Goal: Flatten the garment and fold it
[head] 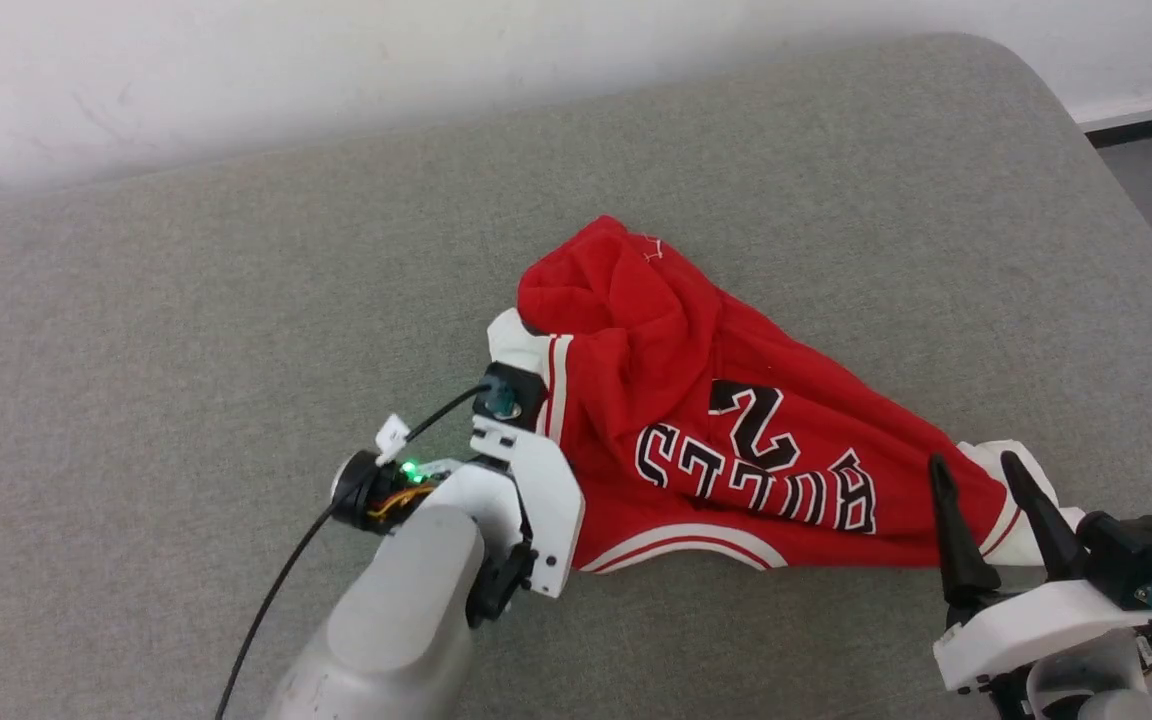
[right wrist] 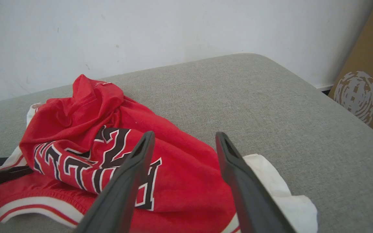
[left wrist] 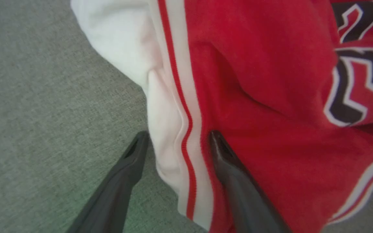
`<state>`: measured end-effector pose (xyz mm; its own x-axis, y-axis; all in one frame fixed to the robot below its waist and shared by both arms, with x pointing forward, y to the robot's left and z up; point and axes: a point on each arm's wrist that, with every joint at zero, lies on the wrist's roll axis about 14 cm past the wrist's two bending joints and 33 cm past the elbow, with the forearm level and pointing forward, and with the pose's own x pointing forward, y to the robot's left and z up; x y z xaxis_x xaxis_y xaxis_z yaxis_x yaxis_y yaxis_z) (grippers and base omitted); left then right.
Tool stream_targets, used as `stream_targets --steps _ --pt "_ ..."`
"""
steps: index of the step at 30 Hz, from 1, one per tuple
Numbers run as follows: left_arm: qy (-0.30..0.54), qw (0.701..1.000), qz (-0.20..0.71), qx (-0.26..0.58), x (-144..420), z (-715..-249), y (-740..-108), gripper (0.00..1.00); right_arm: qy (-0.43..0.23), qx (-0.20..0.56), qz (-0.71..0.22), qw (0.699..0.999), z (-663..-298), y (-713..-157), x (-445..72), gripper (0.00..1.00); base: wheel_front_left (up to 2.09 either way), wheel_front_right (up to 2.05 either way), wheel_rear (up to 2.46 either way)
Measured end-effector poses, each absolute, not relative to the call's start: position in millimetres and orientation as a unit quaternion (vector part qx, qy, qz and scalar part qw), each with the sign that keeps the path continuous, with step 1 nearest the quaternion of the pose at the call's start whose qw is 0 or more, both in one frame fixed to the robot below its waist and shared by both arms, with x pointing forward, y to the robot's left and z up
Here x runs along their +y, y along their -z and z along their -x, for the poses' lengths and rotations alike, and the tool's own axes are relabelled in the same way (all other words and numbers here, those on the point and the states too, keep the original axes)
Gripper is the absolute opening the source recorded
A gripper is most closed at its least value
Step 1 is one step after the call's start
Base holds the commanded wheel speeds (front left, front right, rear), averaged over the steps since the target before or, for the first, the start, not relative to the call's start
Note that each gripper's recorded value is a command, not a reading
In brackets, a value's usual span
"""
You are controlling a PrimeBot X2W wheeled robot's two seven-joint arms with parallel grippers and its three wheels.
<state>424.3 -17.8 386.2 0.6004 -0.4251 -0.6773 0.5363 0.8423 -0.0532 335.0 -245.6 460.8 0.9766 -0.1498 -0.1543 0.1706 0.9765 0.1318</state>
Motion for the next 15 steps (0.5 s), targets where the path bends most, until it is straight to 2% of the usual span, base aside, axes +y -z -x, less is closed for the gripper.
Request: stream_targets --steps 1,2,5,8,11,15 --pt "0.276 0.885 -0.084 0.365 -19 -424 -386 0.45 0.080 0.072 -0.072 0.992 -336 -461 -245 1.00 0.00 0.00 0.00" --pt "0.282 0.881 -0.084 0.370 -20 -423 -386 0.00 0.078 0.072 -0.073 0.992 -337 -461 -244 1.00 0.00 0.00 0.00" --pt "0.278 0.896 -0.065 0.340 -21 -429 -397 0.00 0.072 0.066 -0.074 0.992 -342 -464 -241 1.00 0.00 0.00 0.00" --pt "0.234 0.935 -0.021 0.265 -7 -448 -421 0.00 0.063 0.062 -0.075 0.993 -346 -466 -236 1.00 0.00 0.00 0.00" --pt "0.174 0.962 0.008 0.210 26 -463 -438 0.00 0.052 0.055 -0.076 0.994 -350 -469 -230 1.00 0.00 0.00 0.00" --pt "0.084 0.979 0.022 0.185 87 -464 -439 0.00 0.038 0.050 -0.077 0.995 -356 -472 -221 1.00 0.00 0.00 0.00"
